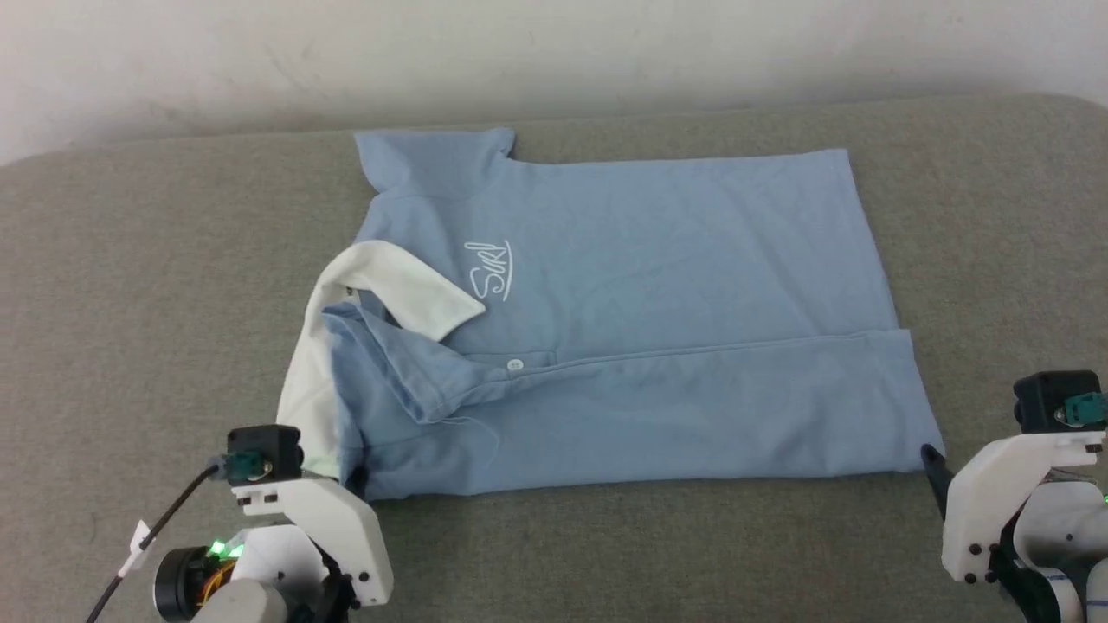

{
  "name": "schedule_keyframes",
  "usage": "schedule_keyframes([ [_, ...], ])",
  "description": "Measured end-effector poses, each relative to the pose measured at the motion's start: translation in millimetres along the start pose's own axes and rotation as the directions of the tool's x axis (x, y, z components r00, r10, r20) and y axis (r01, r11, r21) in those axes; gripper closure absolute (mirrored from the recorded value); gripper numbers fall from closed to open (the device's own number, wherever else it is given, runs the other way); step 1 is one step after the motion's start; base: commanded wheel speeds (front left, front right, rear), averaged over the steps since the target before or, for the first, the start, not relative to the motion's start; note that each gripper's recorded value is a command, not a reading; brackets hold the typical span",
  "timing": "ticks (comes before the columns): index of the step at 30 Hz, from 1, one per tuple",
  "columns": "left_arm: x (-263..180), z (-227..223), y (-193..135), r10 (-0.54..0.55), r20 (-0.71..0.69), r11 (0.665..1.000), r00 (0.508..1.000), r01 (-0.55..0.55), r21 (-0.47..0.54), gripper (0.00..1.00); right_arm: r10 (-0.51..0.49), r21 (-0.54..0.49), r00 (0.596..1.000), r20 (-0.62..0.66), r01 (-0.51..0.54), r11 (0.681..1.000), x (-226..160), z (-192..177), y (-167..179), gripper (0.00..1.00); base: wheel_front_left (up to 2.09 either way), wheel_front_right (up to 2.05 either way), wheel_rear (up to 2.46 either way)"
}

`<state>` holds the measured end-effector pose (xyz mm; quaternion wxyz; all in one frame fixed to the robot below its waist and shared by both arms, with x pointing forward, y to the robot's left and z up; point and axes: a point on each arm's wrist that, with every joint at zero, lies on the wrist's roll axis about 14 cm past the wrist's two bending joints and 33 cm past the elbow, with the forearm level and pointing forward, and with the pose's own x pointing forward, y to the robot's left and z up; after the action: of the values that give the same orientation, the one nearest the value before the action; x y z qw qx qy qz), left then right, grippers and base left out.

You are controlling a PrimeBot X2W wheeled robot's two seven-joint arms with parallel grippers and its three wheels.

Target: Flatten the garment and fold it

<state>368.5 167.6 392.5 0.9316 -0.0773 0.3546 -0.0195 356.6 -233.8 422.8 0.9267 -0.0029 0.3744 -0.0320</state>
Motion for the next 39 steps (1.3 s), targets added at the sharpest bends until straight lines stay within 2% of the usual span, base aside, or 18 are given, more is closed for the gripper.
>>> schedule_keyframes([
  [7,-19,23,0,-0.005,0.111,1.000,0.994,0.004,0.012,1.00,0.030,0.004,0.998,-0.055,-0.030,1.000,19,-6,10,0.00,0.00,0.00,0.00],
  [14,-19,28,-1,-0.009,0.130,1.000,0.992,0.006,0.017,1.00,0.029,0.018,0.991,-0.134,-0.027,0.999,44,-22,12,0.00,0.00,0.00,0.00],
  [16,-17,28,-1,-0.009,0.133,1.000,0.991,0.006,0.022,1.00,0.041,0.023,0.988,-0.147,-0.038,0.999,49,-23,15,0.72,0.00,0.00,0.00],
  [17,-17,27,0,-0.008,0.132,1.000,0.991,0.004,0.024,1.00,0.049,0.029,0.988,-0.148,-0.045,0.999,51,-23,17,1.00,0.00,0.00,0.00],
  [27,-26,31,2,-0.012,0.157,0.998,0.988,0.003,0.057,1.00,0.079,0.074,0.995,-0.068,-0.074,0.994,41,-9,19,1.00,0.00,0.00,0.00],
  [32,-42,25,5,-0.017,0.148,0.997,0.989,0.007,0.072,1.00,0.079,0.093,0.997,-0.008,-0.078,0.993,18,5,10,1.00,0.00,0.00,0.00],
  [39,-73,5,9,-0.013,0.104,0.997,0.994,0.005,0.072,1.00,0.071,0.089,0.997,-0.006,-0.070,0.994,-24,-4,-3,1.00,0.00,0.00,0.00],
])
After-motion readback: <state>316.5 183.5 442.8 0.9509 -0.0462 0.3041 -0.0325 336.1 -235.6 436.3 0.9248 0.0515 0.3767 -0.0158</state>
